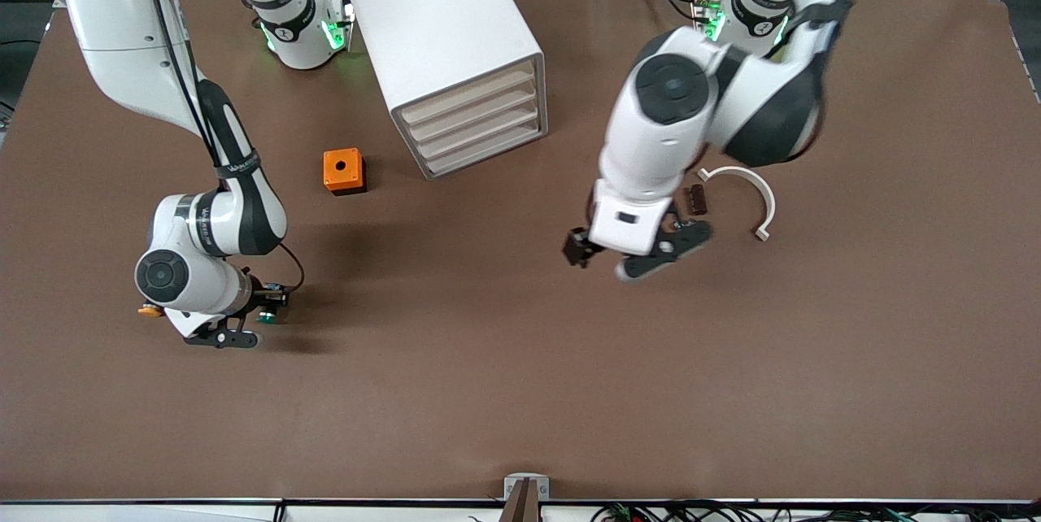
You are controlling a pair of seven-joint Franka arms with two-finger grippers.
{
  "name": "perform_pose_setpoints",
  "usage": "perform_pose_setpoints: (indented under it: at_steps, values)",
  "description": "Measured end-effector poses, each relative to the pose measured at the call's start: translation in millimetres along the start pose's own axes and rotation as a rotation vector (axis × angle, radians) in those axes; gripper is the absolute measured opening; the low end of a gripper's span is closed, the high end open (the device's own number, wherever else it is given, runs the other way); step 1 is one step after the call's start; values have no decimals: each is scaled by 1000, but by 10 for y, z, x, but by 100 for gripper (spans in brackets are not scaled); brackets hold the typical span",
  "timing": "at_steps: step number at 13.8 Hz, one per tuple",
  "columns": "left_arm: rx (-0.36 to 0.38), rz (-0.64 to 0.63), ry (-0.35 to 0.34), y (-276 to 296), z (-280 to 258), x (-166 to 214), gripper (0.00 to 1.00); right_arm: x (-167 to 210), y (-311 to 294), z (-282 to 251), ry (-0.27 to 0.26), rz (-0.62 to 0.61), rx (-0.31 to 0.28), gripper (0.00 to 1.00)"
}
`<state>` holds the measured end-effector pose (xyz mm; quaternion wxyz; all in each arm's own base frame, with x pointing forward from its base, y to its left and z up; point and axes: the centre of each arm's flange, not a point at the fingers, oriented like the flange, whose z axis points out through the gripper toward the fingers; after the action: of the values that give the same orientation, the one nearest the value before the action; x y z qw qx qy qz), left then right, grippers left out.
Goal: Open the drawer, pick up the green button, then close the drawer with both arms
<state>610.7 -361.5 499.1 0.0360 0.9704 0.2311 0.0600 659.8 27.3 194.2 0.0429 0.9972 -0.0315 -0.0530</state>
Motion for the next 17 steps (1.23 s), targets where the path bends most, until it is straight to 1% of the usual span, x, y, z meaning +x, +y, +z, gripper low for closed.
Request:
perform_pose_setpoints:
  at_steps: [2, 3, 4, 5, 7, 8, 10, 12, 14, 17]
  values:
    - [18, 22, 0, -362, -292, 321, 100, 3, -4, -9, 1, 0, 1, 77]
    - [23, 29, 0, -546, -393, 490, 100, 2, -9, -31, -2, -1, 1, 88]
    - [38, 52, -9, -739, -464, 646, 100, -4, -11, -90, -15, -1, 0, 96]
    - [60, 82, -28, -933, -532, 766, 100, -7, -11, -226, -30, -1, -1, 100]
    - [84, 120, -66, -1344, -761, 965, 100, -61, -18, -702, -55, -3, 3, 100]
    - [84, 142, -91, -1551, -890, 1032, 100, -113, -24, -987, -55, -6, 7, 100]
    - [70, 195, -121, -1963, -1122, 1148, 100, -263, -37, -1561, -39, -13, 18, 100]
    - [62, 253, -130, -2350, -1267, 1232, 100, -430, -37, -2069, -10, -19, 28, 100]
    - [57, 303, -143, -2701, -1342, 1245, 100, -602, 3, -2444, -3, -20, 34, 100]
    - [48, 335, -137, -2859, -1516, 1072, 100, -785, 82, -2839, -10, -14, 37, 100]
